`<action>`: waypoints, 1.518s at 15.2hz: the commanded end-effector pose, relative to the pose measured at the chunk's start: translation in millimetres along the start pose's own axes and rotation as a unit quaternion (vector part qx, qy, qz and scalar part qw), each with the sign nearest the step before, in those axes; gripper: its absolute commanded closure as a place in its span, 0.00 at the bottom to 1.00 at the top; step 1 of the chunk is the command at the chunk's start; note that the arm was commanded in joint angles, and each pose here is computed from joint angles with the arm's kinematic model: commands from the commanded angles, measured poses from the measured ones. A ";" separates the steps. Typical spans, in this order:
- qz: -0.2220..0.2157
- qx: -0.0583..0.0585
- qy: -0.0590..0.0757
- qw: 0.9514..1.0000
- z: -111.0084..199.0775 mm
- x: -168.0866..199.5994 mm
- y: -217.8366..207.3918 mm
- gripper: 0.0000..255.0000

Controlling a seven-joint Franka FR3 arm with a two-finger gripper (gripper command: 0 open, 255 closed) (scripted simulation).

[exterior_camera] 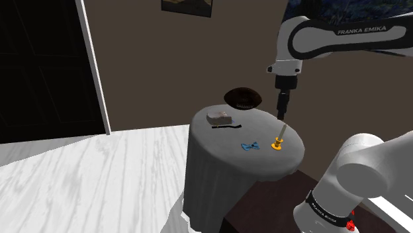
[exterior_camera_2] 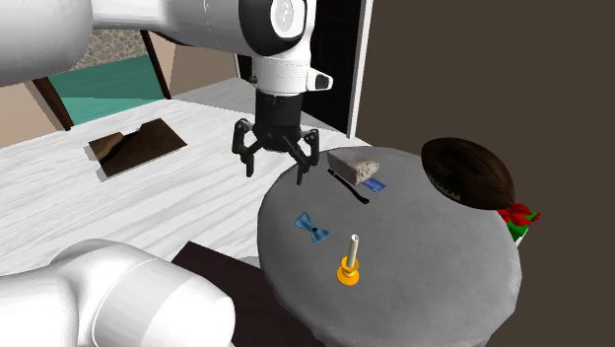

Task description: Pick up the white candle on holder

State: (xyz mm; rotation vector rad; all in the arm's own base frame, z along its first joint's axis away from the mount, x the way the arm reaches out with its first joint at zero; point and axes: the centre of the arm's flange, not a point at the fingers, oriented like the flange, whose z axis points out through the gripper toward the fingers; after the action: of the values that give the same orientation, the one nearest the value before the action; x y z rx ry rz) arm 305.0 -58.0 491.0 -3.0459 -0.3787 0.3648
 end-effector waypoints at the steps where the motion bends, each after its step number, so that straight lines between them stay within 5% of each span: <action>1: -0.016 -0.010 -0.014 1.000 17.8 3.9 17.2 0.00; 8: -0.068 -0.044 -0.060 0.995 76.5 18.7 78.4 0.00; 15: -0.120 -0.077 -0.106 0.984 132.4 34.6 141.8 0.00; 23: -0.120 -0.077 -0.107 0.984 171.9 43.9 145.8 0.00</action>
State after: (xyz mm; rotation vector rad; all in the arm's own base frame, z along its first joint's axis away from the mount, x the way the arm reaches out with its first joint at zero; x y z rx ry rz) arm 340.7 -184.8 310.3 -3.0636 -0.8139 0.6780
